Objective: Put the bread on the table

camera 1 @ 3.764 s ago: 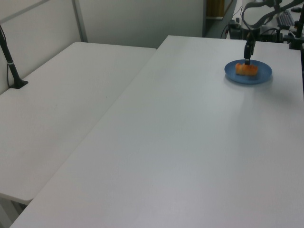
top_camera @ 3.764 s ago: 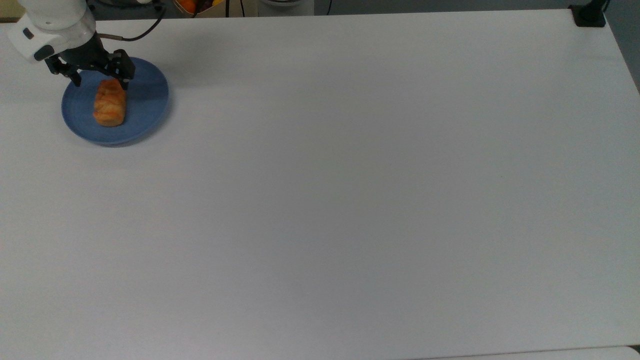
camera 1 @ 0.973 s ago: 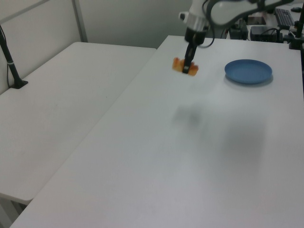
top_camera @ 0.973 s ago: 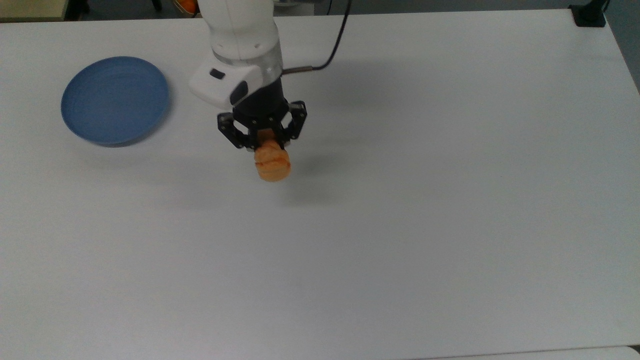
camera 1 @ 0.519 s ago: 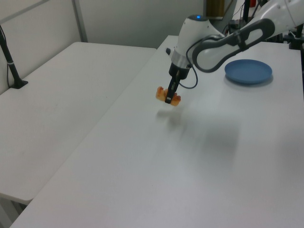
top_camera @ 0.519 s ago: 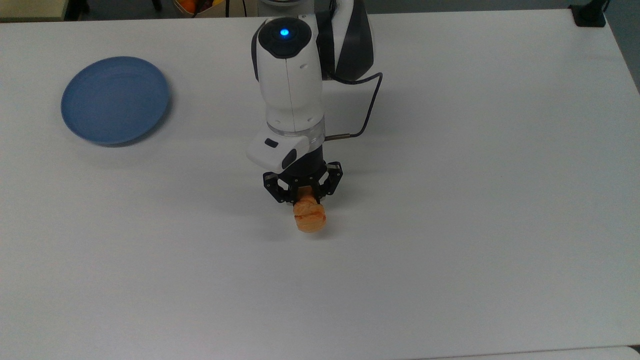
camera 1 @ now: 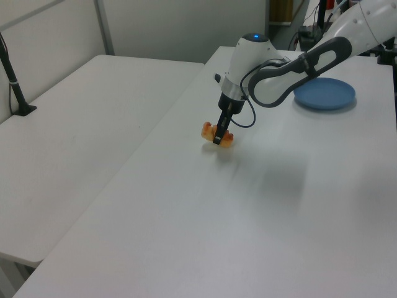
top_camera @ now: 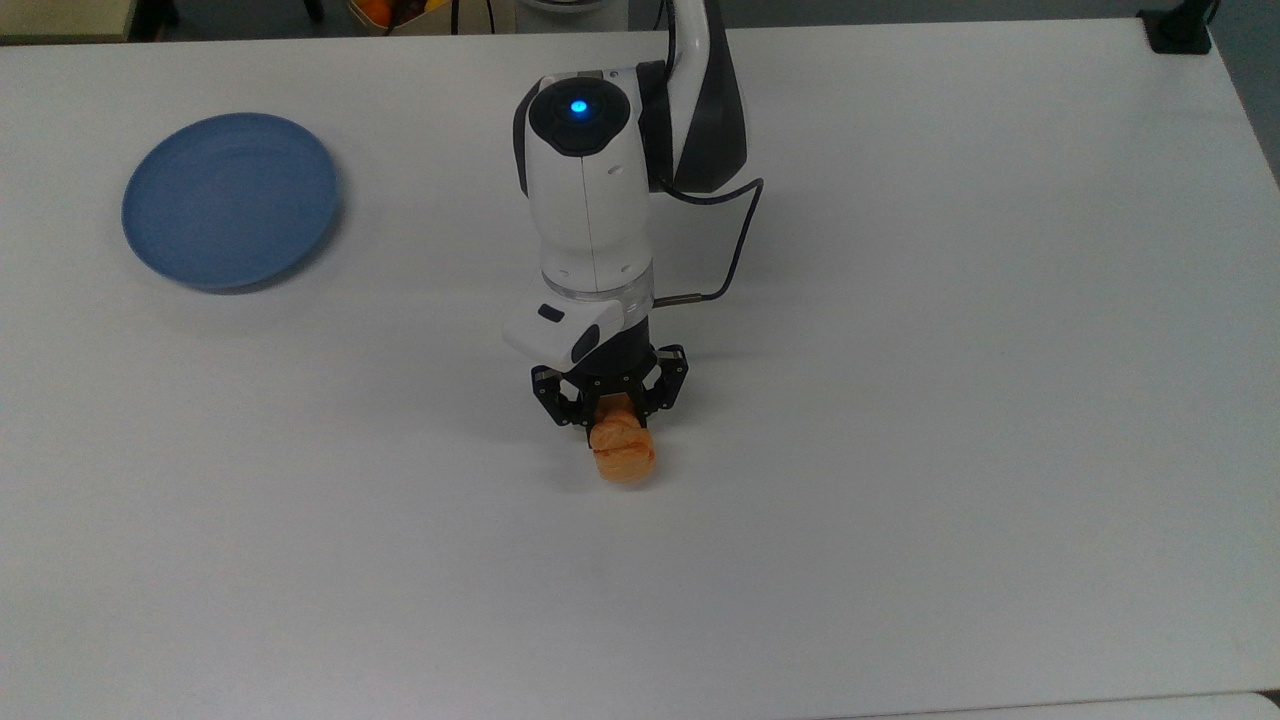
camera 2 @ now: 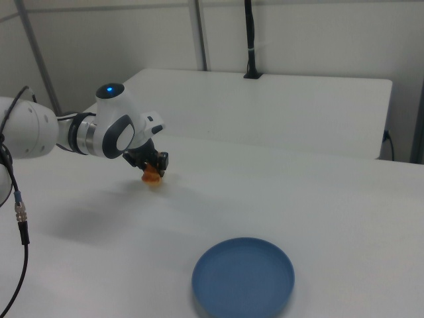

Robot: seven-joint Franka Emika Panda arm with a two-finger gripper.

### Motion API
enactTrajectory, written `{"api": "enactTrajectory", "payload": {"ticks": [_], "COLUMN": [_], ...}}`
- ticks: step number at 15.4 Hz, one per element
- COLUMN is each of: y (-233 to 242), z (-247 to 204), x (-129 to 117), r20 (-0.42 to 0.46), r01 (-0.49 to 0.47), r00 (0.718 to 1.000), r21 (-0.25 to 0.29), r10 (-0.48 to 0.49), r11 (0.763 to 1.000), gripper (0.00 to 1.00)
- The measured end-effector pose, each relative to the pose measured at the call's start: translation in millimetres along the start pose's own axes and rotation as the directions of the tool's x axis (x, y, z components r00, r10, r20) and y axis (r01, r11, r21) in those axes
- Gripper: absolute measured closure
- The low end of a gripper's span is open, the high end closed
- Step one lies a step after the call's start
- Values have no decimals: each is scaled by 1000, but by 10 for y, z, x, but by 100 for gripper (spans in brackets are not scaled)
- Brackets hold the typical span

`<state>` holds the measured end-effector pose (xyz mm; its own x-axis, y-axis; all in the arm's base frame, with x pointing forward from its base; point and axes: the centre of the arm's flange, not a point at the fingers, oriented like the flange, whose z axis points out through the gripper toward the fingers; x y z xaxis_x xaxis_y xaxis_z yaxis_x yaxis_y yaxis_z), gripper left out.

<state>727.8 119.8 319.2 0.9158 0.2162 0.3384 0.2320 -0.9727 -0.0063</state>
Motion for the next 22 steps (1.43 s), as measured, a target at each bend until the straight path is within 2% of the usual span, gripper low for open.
{"api": "enactTrajectory", "payload": {"ticks": [5, 9, 13, 18, 22], "y": [1, 7, 133, 219, 280], "z": [-83, -497, -1412, -2606, -3395], "x": [72, 232, 279, 7, -397], "r20": [-20, -76, -37, 100, 198], "r01": [1, -10, -119, -288, -399], "r00": [1000, 997, 992, 952, 894], "r21": [-2, -4, 1, -16, -57], "r10": [-1, 10, 119, 288, 402], "r11": [1000, 1000, 993, 958, 915], "gripper": [1, 0, 0, 0, 0]}}
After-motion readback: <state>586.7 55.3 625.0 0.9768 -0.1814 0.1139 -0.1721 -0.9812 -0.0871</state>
